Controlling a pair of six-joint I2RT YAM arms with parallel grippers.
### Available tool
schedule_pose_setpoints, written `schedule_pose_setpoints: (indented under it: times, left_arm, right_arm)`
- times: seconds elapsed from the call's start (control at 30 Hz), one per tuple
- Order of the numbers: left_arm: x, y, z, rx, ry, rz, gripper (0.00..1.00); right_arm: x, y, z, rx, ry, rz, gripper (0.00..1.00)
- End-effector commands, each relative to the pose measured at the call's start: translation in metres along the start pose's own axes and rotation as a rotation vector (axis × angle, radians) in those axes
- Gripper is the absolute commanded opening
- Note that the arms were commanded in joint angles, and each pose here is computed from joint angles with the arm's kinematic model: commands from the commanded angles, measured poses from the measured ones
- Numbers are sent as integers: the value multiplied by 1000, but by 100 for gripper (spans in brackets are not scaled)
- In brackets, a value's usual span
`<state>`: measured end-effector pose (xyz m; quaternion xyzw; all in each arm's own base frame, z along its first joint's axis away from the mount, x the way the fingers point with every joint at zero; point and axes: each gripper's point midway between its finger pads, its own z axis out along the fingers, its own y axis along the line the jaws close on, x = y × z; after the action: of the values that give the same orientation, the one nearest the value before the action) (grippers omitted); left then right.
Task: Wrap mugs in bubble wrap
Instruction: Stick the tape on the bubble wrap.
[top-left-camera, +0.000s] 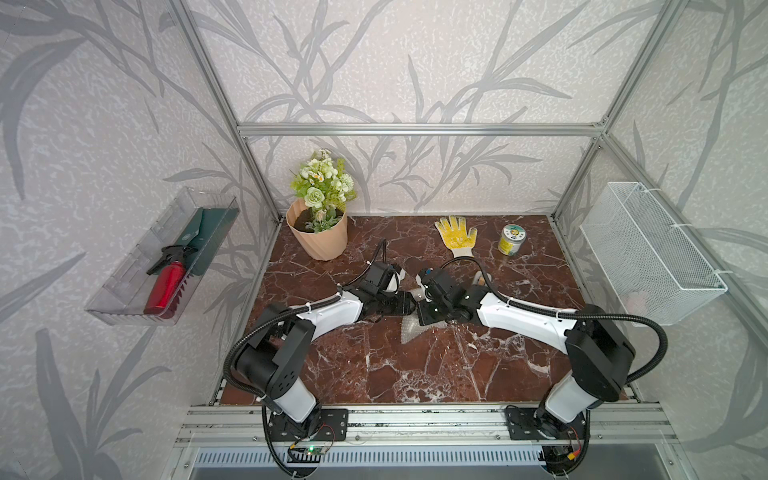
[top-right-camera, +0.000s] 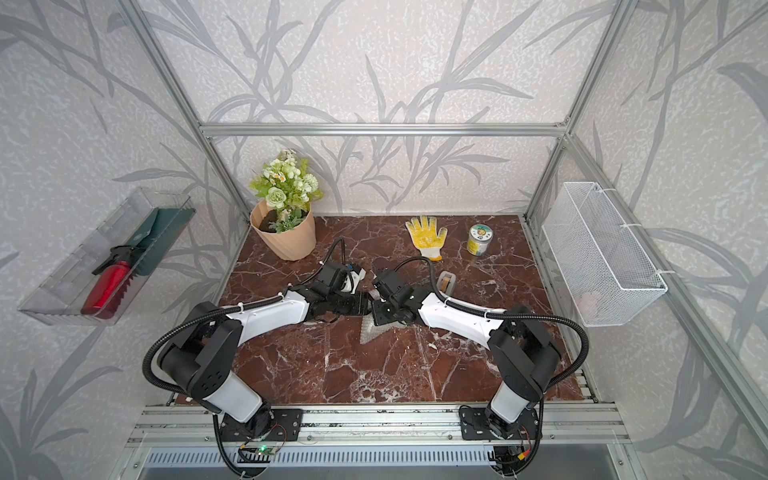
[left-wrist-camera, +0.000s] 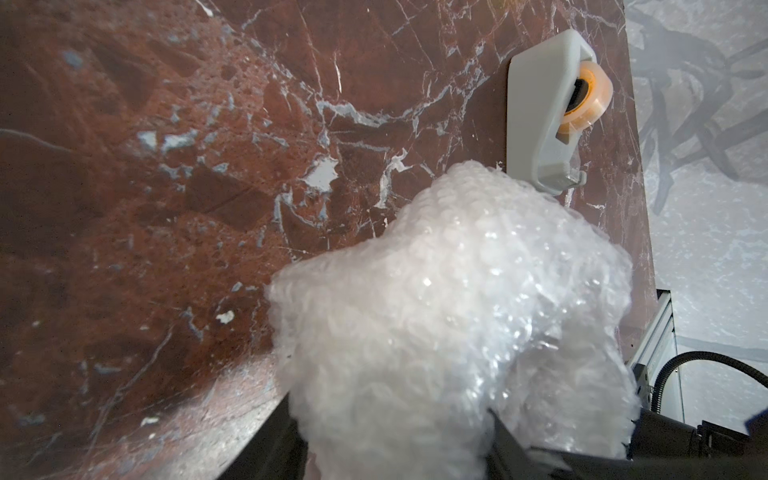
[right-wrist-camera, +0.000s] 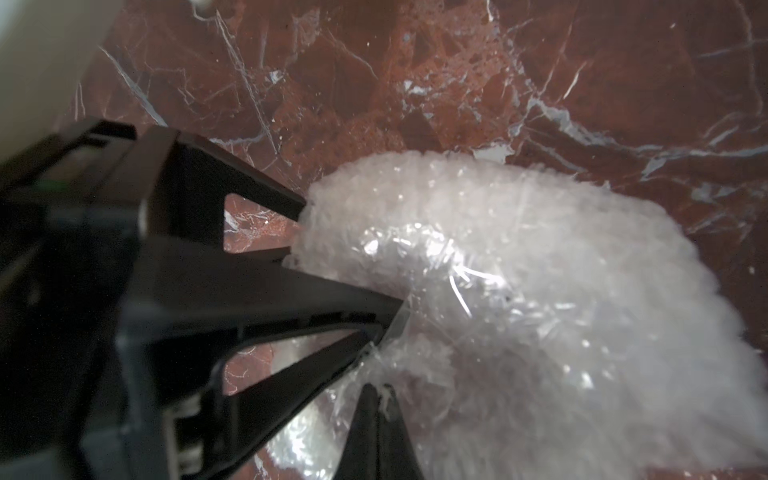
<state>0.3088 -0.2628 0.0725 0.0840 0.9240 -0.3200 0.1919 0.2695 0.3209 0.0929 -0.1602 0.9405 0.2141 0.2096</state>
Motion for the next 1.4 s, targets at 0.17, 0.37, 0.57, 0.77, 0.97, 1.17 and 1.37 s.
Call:
schedule_pose_setpoints:
  times: [0.17,0.37,0.57,0.77,0.97,1.17,1.37]
  left_arm:
    - [2,-2,-3,6,0,-1,56]
    - [3,-2,-4,5,1,0,56]
    - [2,-2,-5,3,-1,1,56]
    - [2,-2,-5,4,-3,1,56]
    - [-4,-8,-10,13,-19,2,56]
    - [-25,-22,-37,-2,-96,18,65]
    - [-31,-17,-68,-88,-162,13,79]
  right_arm:
    - [8,17,-16,-102,-18,-64,0]
    - [-4,34,-27,-180,-78,-82,0]
    - [14,19,-6,-127,-3,-65,0]
    - [24,4,1,-64,32,-50,0]
    - [-1,35,-37,-199,-90,-96,0]
    - [-33,30,-101,-185,-368,-108,17]
    - [-31,-12,-132,-17,-474,-80,37]
